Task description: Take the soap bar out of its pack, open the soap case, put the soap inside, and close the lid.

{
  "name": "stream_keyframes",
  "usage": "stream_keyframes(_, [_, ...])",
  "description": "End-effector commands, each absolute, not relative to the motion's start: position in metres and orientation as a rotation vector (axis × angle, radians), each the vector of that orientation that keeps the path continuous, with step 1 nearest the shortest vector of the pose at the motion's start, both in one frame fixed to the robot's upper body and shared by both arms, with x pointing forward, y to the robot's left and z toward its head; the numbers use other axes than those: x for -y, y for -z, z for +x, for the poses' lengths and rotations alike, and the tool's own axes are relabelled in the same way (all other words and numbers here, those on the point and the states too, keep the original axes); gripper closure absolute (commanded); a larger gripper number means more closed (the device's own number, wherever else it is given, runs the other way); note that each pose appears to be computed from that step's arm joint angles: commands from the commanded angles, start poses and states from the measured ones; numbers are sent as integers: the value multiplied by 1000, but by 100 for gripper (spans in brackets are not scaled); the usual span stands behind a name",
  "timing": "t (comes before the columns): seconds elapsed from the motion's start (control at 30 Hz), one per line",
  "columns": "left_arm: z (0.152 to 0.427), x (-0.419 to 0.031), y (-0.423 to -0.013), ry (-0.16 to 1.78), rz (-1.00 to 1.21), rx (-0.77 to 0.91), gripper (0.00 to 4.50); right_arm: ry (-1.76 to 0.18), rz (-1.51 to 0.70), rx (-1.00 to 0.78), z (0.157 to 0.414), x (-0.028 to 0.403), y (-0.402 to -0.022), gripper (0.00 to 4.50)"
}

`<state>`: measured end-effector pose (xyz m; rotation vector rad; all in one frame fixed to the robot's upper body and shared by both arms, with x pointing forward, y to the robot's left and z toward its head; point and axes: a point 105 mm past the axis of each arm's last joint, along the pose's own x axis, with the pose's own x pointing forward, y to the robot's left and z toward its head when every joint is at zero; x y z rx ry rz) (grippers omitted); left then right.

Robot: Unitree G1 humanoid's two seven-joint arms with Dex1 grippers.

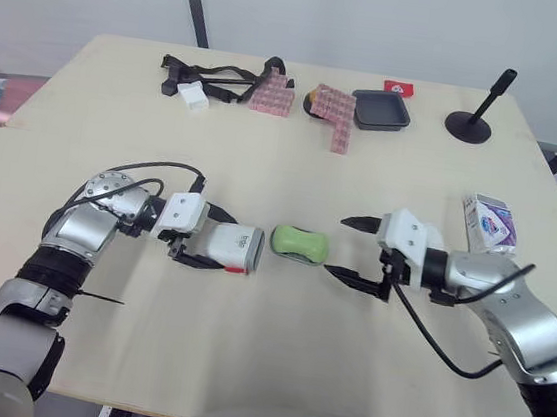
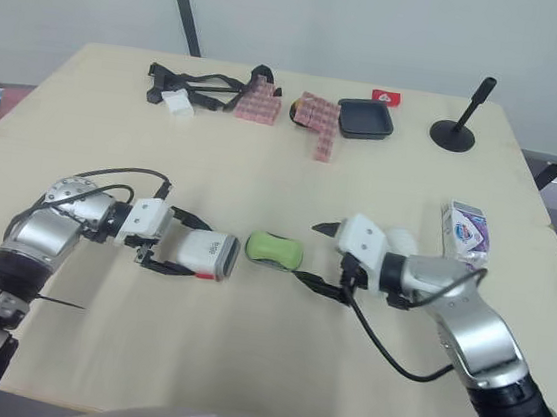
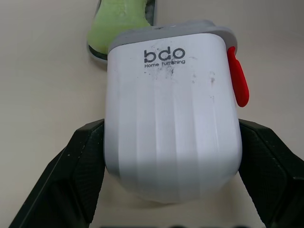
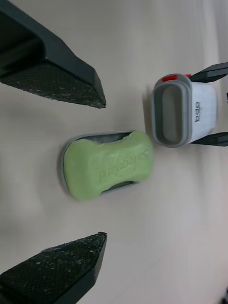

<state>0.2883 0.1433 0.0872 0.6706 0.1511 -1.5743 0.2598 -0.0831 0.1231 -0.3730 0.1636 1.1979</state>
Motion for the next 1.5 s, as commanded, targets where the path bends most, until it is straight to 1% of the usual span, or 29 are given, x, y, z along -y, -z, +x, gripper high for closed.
stream_keyframes(0.03, [288,-143,-98,1559,673,-111,104,-1229,-420,-168,262,66,-130,0])
stream_keyframes(0.17, [287,-140,-99,1560,667,-106,104,-1240,-427,-193,268,52,-130,0])
stream_keyframes(0.3, [286,-138,-99,1557,668,-95,104,-1226,-458,-234,276,42,-121,0])
stream_keyframes(0.6, [284,-135,-99,1553,663,-87,104,-1218,-487,-330,281,34,-100,0])
stream_keyframes(0.73, [284,-134,-98,1553,661,-84,104,-1209,-487,-336,285,28,-97,0])
stream_keyframes(0.9, [283,-132,-97,1553,661,-79,104,-1186,-481,-343,291,27,-94,0])
stream_keyframes(1.2, [283,-132,-97,1549,663,-75,104,-1186,-484,-372,290,31,-88,0])
stream_keyframes(1.33, [284,-133,-97,1547,664,-77,105,-1189,-480,-395,288,33,-85,113])
stream_keyframes(1.4, [284,-133,-97,1546,665,-77,105,-1194,-493,-411,286,35,-81,182])
stream_keyframes(1.43, [284,-133,-97,1546,665,-77,105,-1195,-498,-416,286,37,-80,192])
stream_keyframes(1.5, [285,-133,-96,1546,664,-77,105,-1195,-499,-422,285,38,-79,194])
